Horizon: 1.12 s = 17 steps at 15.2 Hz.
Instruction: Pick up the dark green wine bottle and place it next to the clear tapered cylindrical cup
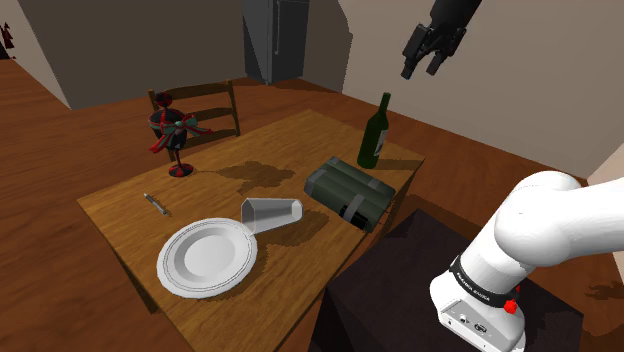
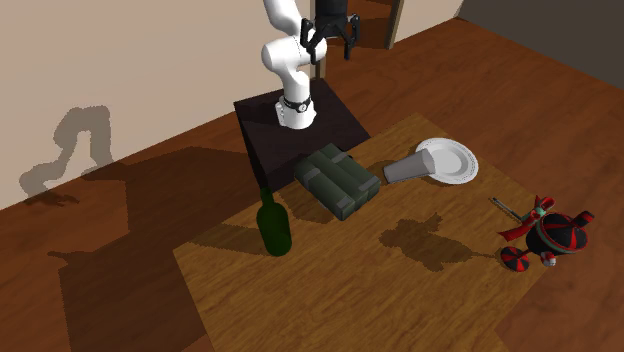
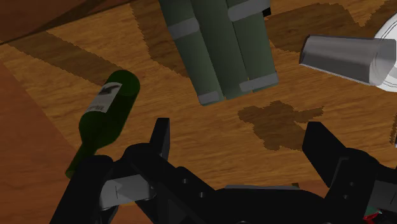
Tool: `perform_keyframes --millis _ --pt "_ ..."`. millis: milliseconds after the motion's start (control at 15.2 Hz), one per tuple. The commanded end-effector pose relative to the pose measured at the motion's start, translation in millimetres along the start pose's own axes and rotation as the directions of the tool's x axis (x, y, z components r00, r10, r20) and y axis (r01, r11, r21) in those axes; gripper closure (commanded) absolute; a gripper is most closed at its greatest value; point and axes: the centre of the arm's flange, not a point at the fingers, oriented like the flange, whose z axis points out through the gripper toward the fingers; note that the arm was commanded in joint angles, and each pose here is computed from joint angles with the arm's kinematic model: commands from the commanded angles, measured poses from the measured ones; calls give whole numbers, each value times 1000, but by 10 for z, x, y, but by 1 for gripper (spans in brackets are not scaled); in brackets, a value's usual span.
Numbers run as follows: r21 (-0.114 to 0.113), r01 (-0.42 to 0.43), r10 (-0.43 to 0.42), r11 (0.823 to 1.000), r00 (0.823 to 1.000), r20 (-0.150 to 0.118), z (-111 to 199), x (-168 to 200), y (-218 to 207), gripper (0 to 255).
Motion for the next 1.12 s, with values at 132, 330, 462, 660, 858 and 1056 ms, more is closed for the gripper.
perform_keyframes --millis 132,330,462,660,858,1056 --pt "5 -1 0 1000 1000 11 123 175 180 0" --pt "13 -1 1 1000 1000 27 313 434 449 0" --pt "18 -2 1 1000 999 37 443 605 628 0" --pt "26 -3 2 1000 999 53 643 858 895 0" --pt "34 -4 2 999 998 69 849 1109 1161 0" --pt "42 -6 2 999 996 85 1061 1355 1425 0"
